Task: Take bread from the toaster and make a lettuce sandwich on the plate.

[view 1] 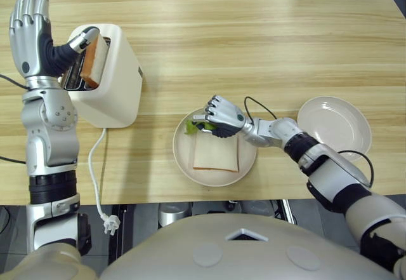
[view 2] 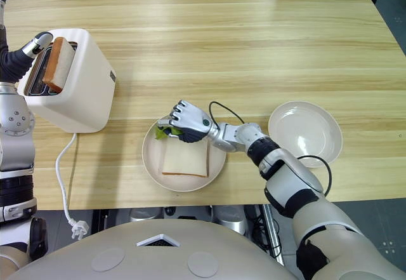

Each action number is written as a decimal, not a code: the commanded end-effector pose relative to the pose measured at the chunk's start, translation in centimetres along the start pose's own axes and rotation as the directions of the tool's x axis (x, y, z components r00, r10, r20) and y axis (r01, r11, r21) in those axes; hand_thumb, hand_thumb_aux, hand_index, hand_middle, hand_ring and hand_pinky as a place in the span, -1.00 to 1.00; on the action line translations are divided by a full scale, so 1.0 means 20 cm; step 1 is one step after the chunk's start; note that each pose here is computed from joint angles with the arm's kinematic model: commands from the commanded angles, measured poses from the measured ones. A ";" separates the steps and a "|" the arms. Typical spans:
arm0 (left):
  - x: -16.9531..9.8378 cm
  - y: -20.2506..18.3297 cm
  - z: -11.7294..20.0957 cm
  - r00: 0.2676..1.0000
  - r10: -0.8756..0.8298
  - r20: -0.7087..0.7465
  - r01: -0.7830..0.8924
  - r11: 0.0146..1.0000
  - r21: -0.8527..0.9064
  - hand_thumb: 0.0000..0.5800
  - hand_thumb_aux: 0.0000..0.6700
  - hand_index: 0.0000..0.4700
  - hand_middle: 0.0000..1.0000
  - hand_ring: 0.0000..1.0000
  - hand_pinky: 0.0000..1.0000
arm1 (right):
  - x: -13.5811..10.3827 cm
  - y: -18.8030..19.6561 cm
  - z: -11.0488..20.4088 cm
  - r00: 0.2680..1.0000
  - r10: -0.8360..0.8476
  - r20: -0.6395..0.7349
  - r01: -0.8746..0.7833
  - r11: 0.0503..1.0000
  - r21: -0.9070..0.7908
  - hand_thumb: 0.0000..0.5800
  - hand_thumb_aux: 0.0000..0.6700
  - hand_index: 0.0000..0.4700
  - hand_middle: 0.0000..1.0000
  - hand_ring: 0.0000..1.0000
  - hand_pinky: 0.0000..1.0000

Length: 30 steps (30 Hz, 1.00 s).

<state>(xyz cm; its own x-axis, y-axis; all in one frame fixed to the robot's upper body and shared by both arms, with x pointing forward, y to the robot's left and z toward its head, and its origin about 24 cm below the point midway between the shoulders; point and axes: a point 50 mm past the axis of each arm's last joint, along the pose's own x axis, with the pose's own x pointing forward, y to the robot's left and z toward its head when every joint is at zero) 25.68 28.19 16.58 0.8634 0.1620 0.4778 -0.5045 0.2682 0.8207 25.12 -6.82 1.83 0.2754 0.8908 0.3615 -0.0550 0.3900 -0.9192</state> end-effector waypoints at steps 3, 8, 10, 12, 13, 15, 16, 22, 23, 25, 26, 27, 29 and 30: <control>-0.01 -0.01 -0.01 1.000 -0.018 -0.012 0.018 1.000 0.002 -1.00 -1.00 -1.00 -1.00 -1.00 -1.00 | -0.08 0.01 0.05 0.998 0.055 0.008 -0.055 0.998 0.035 1.00 1.00 0.96 1.00 1.00 1.00; -0.01 -0.01 -0.02 1.000 -0.018 -0.016 0.018 1.000 0.003 -1.00 -1.00 -1.00 -1.00 -1.00 -1.00 | -0.12 0.01 0.07 0.997 0.082 -0.004 -0.082 0.995 0.056 1.00 1.00 0.96 1.00 1.00 1.00; -0.01 -0.01 -0.02 1.000 -0.017 -0.015 0.017 1.000 0.003 -1.00 -1.00 -1.00 -1.00 -1.00 -1.00 | -0.12 0.01 0.09 0.996 0.085 -0.005 -0.085 0.995 0.061 1.00 1.00 0.96 1.00 1.00 1.00; 0.00 -0.02 -0.02 1.000 -0.020 -0.012 0.020 1.000 0.001 -1.00 -1.00 -1.00 -1.00 -1.00 -1.00 | -0.12 0.02 0.11 0.996 0.084 -0.003 -0.084 0.994 0.072 1.00 1.00 0.96 1.00 1.00 1.00; 0.00 -0.02 -0.01 1.000 -0.021 -0.011 0.021 1.000 0.001 -1.00 -1.00 -1.00 -1.00 -1.00 -1.00 | -0.12 0.02 0.11 0.996 0.085 0.000 -0.085 0.993 0.077 1.00 1.00 0.96 1.00 1.00 1.00; 0.00 -0.03 -0.01 1.000 -0.023 -0.009 0.023 1.000 0.002 -1.00 -1.00 -1.00 -1.00 -1.00 -1.00 | -0.11 0.02 0.13 0.996 0.085 0.003 -0.085 0.993 0.082 1.00 1.00 0.96 1.00 1.00 1.00; 0.00 -0.03 -0.01 1.000 -0.024 -0.008 0.024 1.000 0.003 -1.00 -1.00 -1.00 -1.00 -1.00 -1.00 | -0.11 0.02 0.13 0.997 0.083 0.005 -0.083 0.993 0.084 1.00 1.00 0.96 1.00 1.00 1.00; 0.00 -0.04 -0.02 0.999 -0.031 -0.009 0.031 1.000 0.006 -1.00 -1.00 -1.00 -1.00 -1.00 -1.00 | -0.11 0.01 0.17 0.996 0.087 0.024 -0.089 0.992 0.090 1.00 1.00 0.96 1.00 1.00 1.00; 0.00 -0.04 -0.02 0.999 -0.032 -0.010 0.032 0.999 0.006 -1.00 -1.00 -1.00 -1.00 -1.00 -1.00 | -0.12 0.01 0.18 0.995 0.092 0.028 -0.095 0.991 0.091 1.00 1.00 0.96 1.00 1.00 1.00; 0.00 -0.04 -0.02 0.999 -0.035 -0.011 0.035 0.999 0.003 -1.00 -1.00 -1.00 -1.00 -1.00 -1.00 | -0.12 0.01 0.19 0.995 0.100 0.026 -0.103 0.990 0.099 1.00 1.00 0.96 1.00 1.00 1.00; -0.01 -0.04 -0.02 0.999 -0.035 -0.011 0.035 0.999 0.002 -1.00 -1.00 -1.00 -1.00 -1.00 -1.00 | -0.13 0.01 0.19 0.994 0.108 0.020 -0.110 0.989 0.103 1.00 1.00 0.96 1.00 1.00 1.00; -0.01 -0.04 -0.02 0.999 -0.035 -0.012 0.035 0.999 0.002 -1.00 -1.00 -1.00 -1.00 -1.00 -1.00 | -0.14 0.02 0.18 0.993 0.114 0.012 -0.115 0.987 0.108 1.00 1.00 0.96 1.00 1.00 1.00; -0.01 -0.04 -0.02 0.999 -0.036 -0.013 0.036 0.999 0.001 -1.00 -1.00 -1.00 -1.00 -1.00 -1.00 | -0.16 0.02 0.17 0.991 0.131 -0.008 -0.130 0.985 0.111 1.00 1.00 0.96 1.00 1.00 1.00; -0.01 -0.04 -0.02 0.999 -0.036 -0.015 0.036 0.999 0.001 -1.00 -1.00 -1.00 -1.00 -1.00 -1.00 | -0.17 0.02 0.16 0.991 0.134 -0.019 -0.131 0.984 0.118 1.00 1.00 0.96 1.00 1.00 1.00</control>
<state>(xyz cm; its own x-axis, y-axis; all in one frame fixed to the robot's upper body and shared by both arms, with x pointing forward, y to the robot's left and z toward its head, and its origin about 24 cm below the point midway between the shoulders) 25.91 28.34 15.91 0.8746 0.1712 0.4536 -0.4845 0.2772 0.8297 20.64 -8.22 0.86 0.2524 0.9337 0.2538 -0.2001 0.3070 -0.9305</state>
